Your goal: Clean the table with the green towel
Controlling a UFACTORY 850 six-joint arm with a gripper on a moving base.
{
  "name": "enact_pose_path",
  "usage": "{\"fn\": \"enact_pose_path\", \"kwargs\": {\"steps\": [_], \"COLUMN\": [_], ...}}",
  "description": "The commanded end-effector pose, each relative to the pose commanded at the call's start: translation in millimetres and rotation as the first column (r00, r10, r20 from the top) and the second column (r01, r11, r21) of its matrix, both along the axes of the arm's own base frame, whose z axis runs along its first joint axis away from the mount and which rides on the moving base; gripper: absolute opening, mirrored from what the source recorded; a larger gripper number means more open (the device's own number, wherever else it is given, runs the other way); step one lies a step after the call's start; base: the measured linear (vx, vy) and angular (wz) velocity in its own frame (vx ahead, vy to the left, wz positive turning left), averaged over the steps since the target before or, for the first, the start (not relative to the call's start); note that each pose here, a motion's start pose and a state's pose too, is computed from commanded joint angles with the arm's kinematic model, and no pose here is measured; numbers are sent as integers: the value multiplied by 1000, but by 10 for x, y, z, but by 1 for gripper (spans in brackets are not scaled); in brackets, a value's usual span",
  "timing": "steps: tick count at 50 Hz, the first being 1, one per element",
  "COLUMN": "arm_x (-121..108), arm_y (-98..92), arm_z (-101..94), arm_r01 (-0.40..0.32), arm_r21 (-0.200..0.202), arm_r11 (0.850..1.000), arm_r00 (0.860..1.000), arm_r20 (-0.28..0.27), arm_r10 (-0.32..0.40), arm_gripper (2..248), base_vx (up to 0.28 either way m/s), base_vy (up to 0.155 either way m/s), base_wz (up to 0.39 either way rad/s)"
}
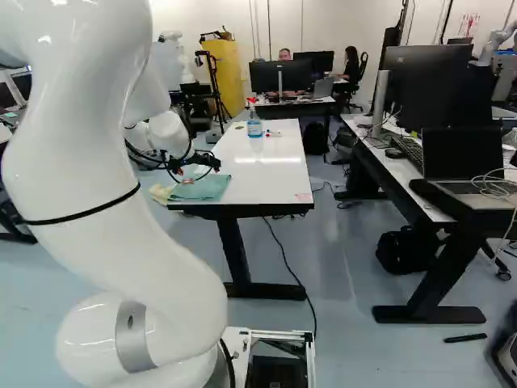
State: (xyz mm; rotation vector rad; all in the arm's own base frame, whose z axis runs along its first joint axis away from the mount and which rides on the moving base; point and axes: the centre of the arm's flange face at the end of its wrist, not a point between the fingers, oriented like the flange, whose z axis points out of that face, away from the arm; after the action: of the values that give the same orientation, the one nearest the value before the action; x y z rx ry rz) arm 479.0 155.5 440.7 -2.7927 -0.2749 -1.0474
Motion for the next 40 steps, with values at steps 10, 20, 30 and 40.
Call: {"fn": "enact_pose_path", "kwargs": {"steps": [10,20,30,40], "arm_x": [0,14,48,85], "arm_y": [0,5,16,28], "arm_z": [0,-47,-160,-281], "arm_r01": [0,0,0,0], "arm_r21": [0,-3,-9,-16], "arm_r11": [1000,1000,1000,1000], "arm_r00": [1000,1000,1000,999], "arm_r20": [0,-9,-29,-51], "arm_r10": [0,0,0,0], "arm_gripper": [247,247,247,247], "base_vx": [0,0,0,0], "base_vy": [0,0,0,0], "base_wz": [0,0,0,0]}}
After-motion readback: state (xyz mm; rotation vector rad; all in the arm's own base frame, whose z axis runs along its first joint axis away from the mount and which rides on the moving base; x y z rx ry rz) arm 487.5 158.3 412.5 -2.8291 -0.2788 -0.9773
